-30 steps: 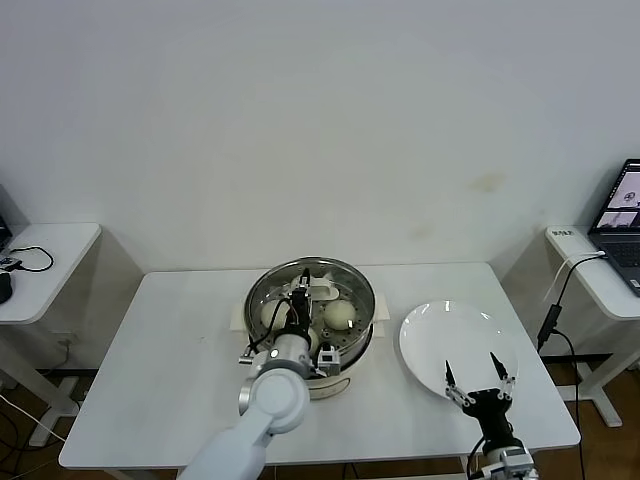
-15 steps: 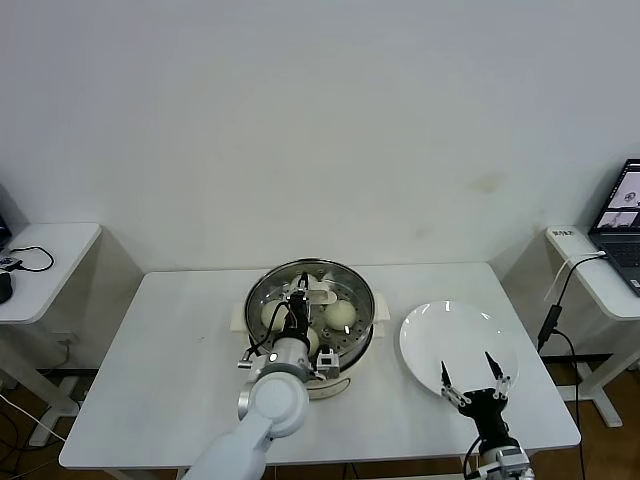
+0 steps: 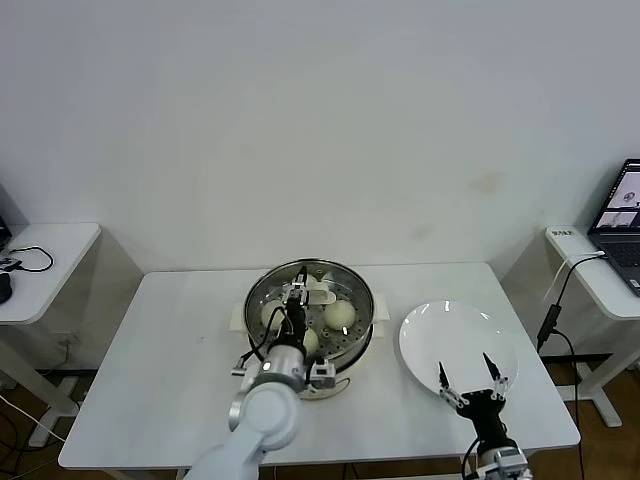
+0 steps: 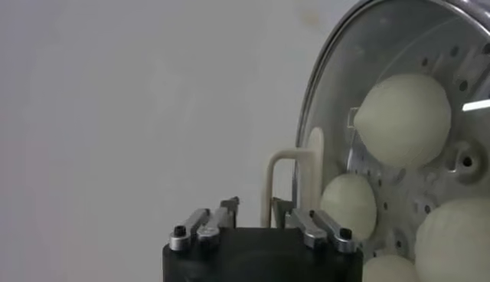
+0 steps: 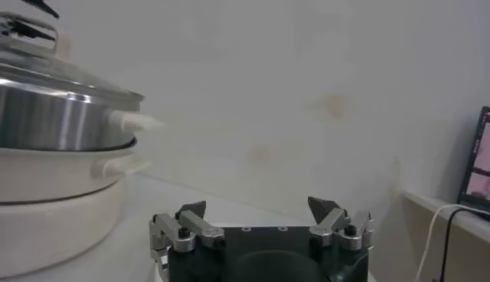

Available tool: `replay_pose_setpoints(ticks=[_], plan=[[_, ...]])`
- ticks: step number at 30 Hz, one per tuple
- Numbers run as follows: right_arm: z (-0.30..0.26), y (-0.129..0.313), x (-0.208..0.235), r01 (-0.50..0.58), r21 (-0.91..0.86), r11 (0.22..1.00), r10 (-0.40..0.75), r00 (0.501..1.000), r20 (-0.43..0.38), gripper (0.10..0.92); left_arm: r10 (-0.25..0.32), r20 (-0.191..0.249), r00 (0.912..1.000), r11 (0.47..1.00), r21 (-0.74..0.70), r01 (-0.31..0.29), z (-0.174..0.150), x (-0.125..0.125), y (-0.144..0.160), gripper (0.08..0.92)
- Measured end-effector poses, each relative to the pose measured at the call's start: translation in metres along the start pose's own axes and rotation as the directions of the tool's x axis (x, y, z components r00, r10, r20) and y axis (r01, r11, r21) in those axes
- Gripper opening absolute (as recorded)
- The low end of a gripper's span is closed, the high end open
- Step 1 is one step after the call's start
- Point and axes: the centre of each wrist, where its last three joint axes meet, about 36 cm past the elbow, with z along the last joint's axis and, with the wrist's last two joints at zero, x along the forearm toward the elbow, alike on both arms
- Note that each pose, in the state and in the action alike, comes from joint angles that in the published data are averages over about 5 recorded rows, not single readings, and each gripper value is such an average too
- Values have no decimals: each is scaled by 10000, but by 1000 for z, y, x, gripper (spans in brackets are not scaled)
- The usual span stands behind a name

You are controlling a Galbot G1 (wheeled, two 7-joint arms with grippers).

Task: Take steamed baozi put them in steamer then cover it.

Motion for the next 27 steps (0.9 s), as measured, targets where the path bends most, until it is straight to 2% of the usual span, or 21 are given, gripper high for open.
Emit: replay_pose_setpoints(ticks=[8, 13, 17, 20, 22, 24, 27], plan=[[1, 0, 4, 89, 46, 9999, -89, 9999, -50, 823, -359, 602, 9975, 9987, 394, 335, 22, 41, 12, 787], [1, 2, 5, 140, -6, 9999, -140, 9999, -72, 823, -472, 1176, 9919, 9917, 1246, 324, 36, 75, 19, 821], [0, 2, 6, 204, -18, 9998, -204, 9998, -60, 823, -500, 1521, 9871, 9655, 2601, 89, 50, 98, 18, 823], [-1, 2, 8, 266, -13, 9996, -266, 9996, -69, 823, -618, 1662, 9842, 9164, 4002, -100, 69, 110, 12, 823], [-1, 2, 10, 307, -11, 9995, -307, 9995, -74, 823, -812, 1595, 9839, 8637, 5038, -104, 84, 117, 7, 823], [-2, 2, 12, 365, -11, 9993, -365, 9993, -70, 823, -1042, 1321, 9857, 7946, 6071, 26, 99, 124, 4, 823], [-3, 1, 16, 505, -14, 9987, -505, 9987, -85, 823, -1258, 573, 9904, 6692, 7419, 420, 120, 138, -1, 823]])
